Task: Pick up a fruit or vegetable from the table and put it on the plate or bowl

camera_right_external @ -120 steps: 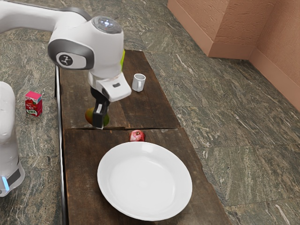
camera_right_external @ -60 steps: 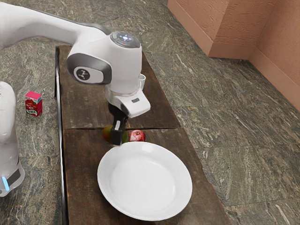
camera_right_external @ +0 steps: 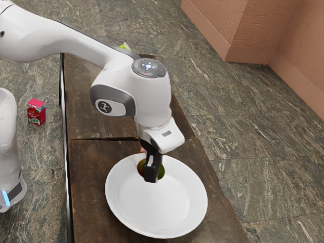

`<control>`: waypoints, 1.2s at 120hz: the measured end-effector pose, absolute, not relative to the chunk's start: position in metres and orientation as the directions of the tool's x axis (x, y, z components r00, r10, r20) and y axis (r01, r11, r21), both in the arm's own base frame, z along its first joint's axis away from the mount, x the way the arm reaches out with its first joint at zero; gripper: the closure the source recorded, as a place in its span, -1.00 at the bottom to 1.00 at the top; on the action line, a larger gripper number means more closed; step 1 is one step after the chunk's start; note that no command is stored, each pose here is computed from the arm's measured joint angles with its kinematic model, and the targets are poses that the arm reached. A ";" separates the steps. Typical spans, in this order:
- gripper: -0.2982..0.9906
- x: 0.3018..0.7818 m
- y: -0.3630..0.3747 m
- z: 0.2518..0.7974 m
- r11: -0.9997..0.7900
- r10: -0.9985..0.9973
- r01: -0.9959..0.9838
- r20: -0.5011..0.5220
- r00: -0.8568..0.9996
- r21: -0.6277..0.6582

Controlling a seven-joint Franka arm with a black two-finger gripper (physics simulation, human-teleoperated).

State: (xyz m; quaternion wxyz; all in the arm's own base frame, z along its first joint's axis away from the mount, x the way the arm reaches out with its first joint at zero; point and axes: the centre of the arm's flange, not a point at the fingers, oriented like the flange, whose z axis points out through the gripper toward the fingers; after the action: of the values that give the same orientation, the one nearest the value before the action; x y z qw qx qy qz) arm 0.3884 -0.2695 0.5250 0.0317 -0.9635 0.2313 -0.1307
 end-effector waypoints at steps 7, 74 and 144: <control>0.25 0.386 -0.274 0.516 -0.892 -0.452 -0.433 0.256 0.855 -0.129; 0.25 0.370 -0.278 0.449 -0.946 -0.297 -0.321 0.534 0.792 -0.050; -0.49 0.429 -0.251 0.658 -0.979 -0.171 -0.204 0.529 0.831 0.004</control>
State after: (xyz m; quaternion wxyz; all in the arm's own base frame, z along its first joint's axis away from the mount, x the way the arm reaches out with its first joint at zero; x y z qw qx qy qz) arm 0.4289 -0.2510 0.6583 -0.0302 -0.9564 0.0981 -0.2734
